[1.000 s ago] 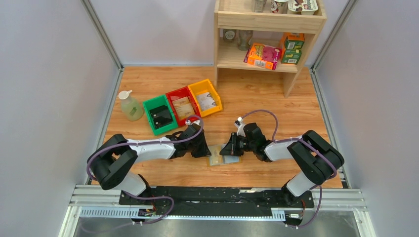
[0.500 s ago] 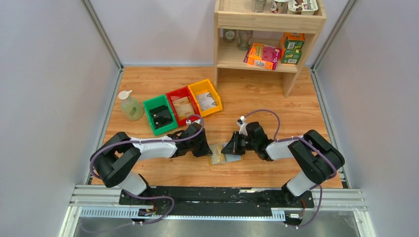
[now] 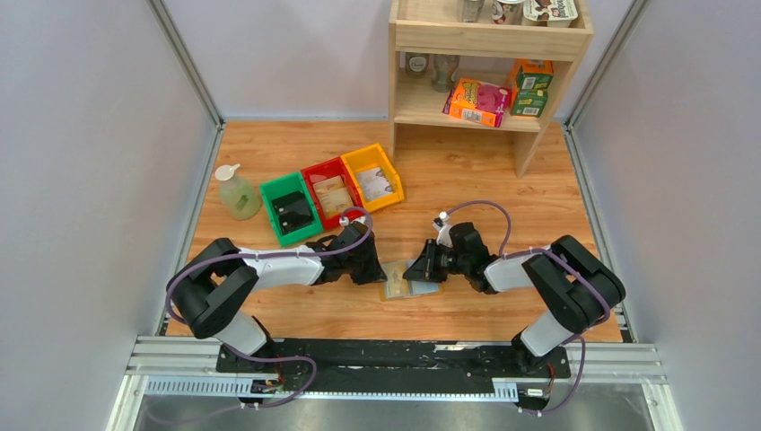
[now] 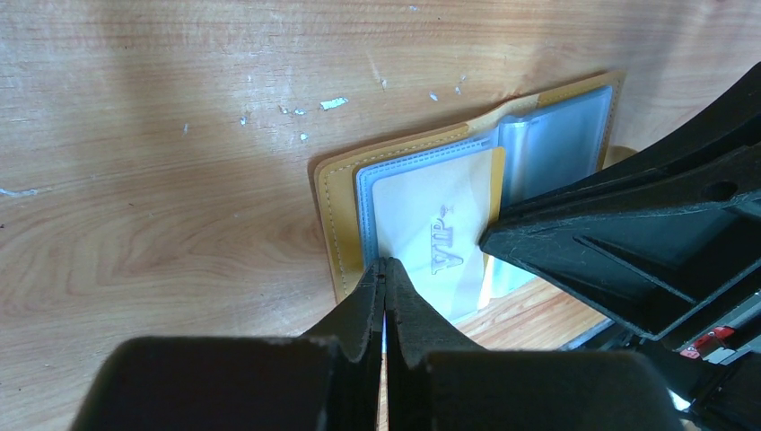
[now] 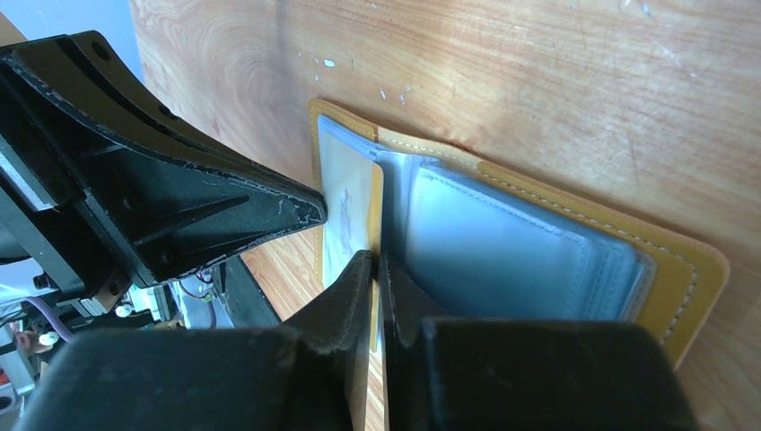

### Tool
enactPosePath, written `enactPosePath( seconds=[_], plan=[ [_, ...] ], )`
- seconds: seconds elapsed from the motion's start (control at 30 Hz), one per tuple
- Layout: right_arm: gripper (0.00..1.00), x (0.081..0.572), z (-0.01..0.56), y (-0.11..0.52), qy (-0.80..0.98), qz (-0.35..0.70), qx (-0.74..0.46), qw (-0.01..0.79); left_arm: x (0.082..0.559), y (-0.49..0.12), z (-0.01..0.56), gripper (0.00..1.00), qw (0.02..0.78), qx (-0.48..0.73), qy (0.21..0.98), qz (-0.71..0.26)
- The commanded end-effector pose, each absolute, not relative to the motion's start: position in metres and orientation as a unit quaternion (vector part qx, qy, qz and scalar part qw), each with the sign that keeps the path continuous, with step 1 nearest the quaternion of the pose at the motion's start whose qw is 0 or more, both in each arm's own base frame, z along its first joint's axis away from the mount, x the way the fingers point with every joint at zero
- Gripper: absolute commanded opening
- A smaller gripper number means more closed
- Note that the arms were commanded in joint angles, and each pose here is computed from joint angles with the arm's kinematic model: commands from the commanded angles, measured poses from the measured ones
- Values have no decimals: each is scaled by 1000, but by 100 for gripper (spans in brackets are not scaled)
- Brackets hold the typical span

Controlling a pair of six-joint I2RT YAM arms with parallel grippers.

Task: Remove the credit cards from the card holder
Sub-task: Remove the credit card from the card holder.

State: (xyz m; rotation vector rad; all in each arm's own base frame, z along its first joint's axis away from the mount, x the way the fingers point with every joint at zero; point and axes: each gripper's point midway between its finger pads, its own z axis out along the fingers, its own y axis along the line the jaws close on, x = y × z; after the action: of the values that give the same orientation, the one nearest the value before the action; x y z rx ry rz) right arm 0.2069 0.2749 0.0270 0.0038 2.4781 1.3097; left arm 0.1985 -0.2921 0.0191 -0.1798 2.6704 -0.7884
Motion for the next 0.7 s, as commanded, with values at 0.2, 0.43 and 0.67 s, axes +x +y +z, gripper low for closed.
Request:
enactPosePath(
  seconds=[0.2,0.43,0.67],
  plan=[
    [0,207,30,274,860,482,3,170,173,-254,-24,0,131,-57,972,-184],
    [0,207,32,268,858,484,5,172,171,-252,-28,0,127,-55,974,-179],
    [2,211,34,261,858,482,8,177,171,-253,-28,0,125,-51,975,-179]
  ],
)
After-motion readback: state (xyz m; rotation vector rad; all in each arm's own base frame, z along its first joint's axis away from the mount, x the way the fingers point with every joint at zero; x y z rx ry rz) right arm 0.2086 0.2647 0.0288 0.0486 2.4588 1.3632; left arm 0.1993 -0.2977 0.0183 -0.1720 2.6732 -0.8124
